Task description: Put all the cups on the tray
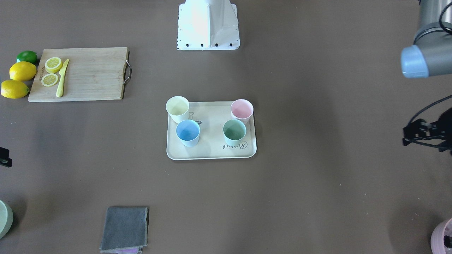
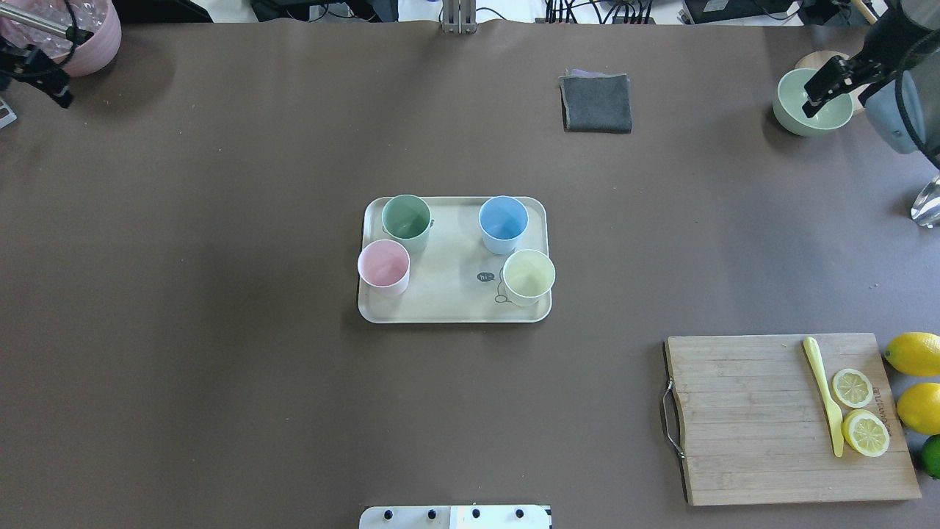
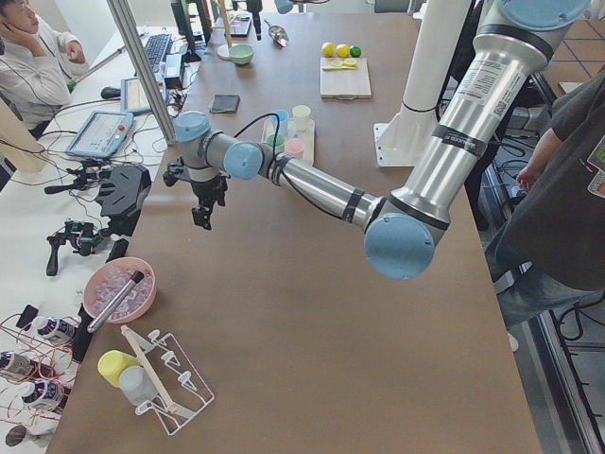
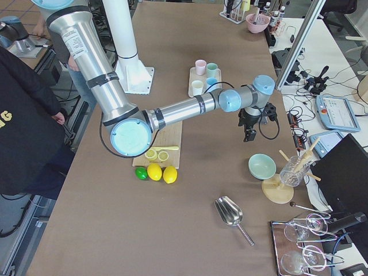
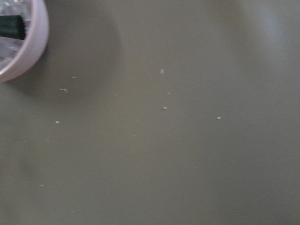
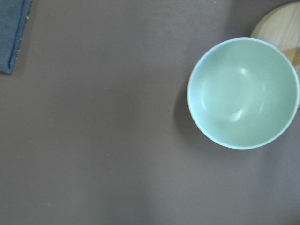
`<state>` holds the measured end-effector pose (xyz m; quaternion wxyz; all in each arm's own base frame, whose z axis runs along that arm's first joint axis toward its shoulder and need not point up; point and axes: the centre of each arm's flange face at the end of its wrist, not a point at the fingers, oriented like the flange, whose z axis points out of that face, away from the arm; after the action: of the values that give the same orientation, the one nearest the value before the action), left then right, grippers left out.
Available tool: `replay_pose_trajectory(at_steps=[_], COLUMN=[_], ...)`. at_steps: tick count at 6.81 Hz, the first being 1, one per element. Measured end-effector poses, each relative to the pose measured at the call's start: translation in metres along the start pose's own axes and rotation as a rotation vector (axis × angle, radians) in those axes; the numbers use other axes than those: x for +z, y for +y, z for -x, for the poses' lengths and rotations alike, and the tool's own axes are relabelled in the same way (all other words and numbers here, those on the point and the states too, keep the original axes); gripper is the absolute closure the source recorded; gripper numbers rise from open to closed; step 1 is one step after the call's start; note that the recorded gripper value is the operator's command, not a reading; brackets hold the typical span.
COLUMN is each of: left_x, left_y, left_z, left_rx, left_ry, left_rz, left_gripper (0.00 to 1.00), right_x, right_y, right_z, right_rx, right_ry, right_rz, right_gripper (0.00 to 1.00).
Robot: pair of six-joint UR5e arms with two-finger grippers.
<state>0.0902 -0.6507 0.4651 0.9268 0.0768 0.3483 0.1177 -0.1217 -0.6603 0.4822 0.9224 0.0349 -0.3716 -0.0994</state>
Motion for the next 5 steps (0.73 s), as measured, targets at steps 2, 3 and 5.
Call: replay_pose_trajectory(at_steps=[2,3,5], left_x=[-0.002,-0.001,0.007], left_y=[0.041,0.066,0.113], left_z=[0.095,0.128,0.158], left_rx=[0.035,0.019,-0.022], left_ry=[-0.019,0.008,0.091], left_rz=[0.020,0.022,0.008], left_gripper=[0.03,0.02,0.03], right_x=[-0.002,-0.001,-0.002], right_y=[0.022,0.034,0.055], right_z=[-0.047,-0.067,-0.101], right_rx=[-0.017,-0.020,-0.019], right_ry=[0.002,0.006,-0.002], right_rz=[0.004,0.006,0.008], right_gripper=[0.00,0.00,0.00])
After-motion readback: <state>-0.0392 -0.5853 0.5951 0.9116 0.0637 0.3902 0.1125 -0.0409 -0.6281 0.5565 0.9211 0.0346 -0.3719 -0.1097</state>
